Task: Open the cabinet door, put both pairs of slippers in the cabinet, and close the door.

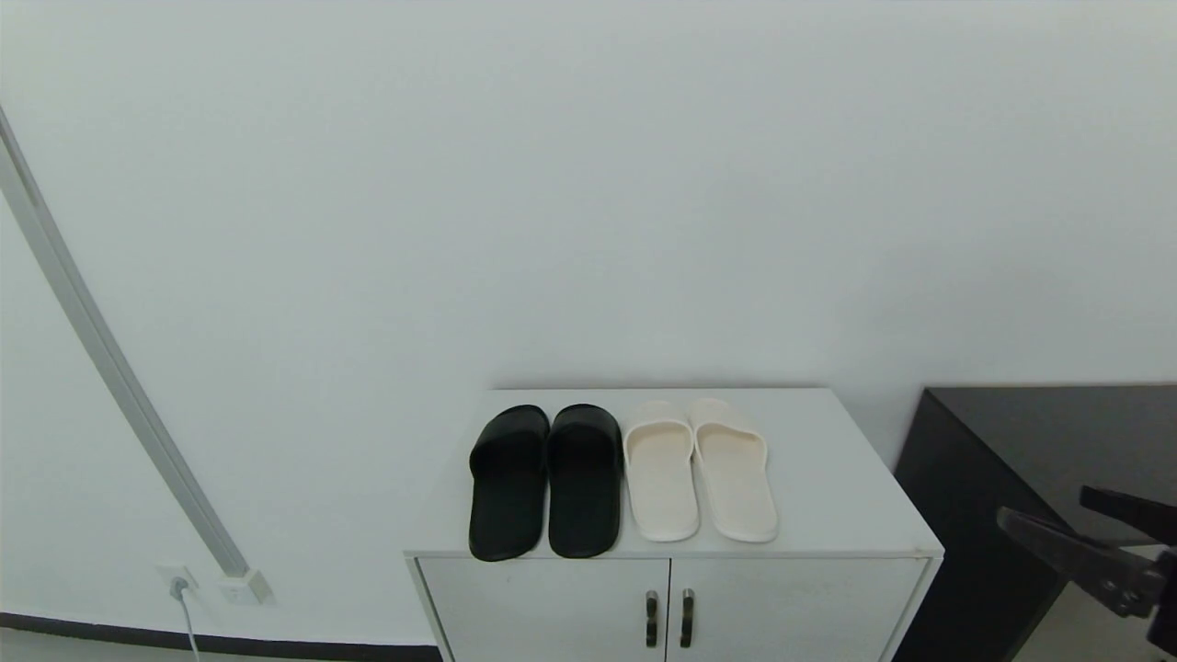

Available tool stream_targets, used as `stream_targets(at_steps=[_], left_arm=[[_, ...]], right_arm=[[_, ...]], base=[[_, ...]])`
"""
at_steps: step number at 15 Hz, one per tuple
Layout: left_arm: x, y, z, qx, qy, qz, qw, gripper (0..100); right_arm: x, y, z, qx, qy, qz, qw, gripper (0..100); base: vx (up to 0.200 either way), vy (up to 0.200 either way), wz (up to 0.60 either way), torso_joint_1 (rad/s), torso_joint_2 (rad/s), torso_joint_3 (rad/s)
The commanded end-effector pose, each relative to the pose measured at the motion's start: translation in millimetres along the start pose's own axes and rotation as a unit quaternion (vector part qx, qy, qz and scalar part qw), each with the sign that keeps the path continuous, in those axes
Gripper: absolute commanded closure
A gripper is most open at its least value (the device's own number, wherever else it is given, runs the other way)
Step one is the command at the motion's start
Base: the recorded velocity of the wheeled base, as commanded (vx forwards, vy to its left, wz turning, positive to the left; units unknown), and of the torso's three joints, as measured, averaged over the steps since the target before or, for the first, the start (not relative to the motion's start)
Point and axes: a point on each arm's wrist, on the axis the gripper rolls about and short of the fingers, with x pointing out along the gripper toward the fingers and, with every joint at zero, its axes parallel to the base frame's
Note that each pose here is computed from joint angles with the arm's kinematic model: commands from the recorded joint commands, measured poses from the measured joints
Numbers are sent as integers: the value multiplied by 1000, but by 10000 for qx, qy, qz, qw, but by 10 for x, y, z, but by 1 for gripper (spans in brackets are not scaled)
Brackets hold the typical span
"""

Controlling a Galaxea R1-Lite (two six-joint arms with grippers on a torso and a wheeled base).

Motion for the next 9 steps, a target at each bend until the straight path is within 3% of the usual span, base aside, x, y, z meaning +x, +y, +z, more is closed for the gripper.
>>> stream_targets(at_steps=[1,3,7,9], left_arm=[[1,0,0,-1,6,2,10000,100],[1,0,0,-1,6,-6,10000,100],[1,-1,0,7,6,-14,10000,100],[1,-1,0,7,6,-14,10000,100]], right_arm=[[331,361,158,51,221,349,9991,0],[457,545,236,229,258,460,9983,0],[874,854,145,39,573,113,9983,0],[1102,979,109,124,403,-139,9990,0]], base=[[0,0,0,0,0,0],[0,0,0,0,0,0],[0,0,0,0,0,0],[0,0,0,0,0,0]])
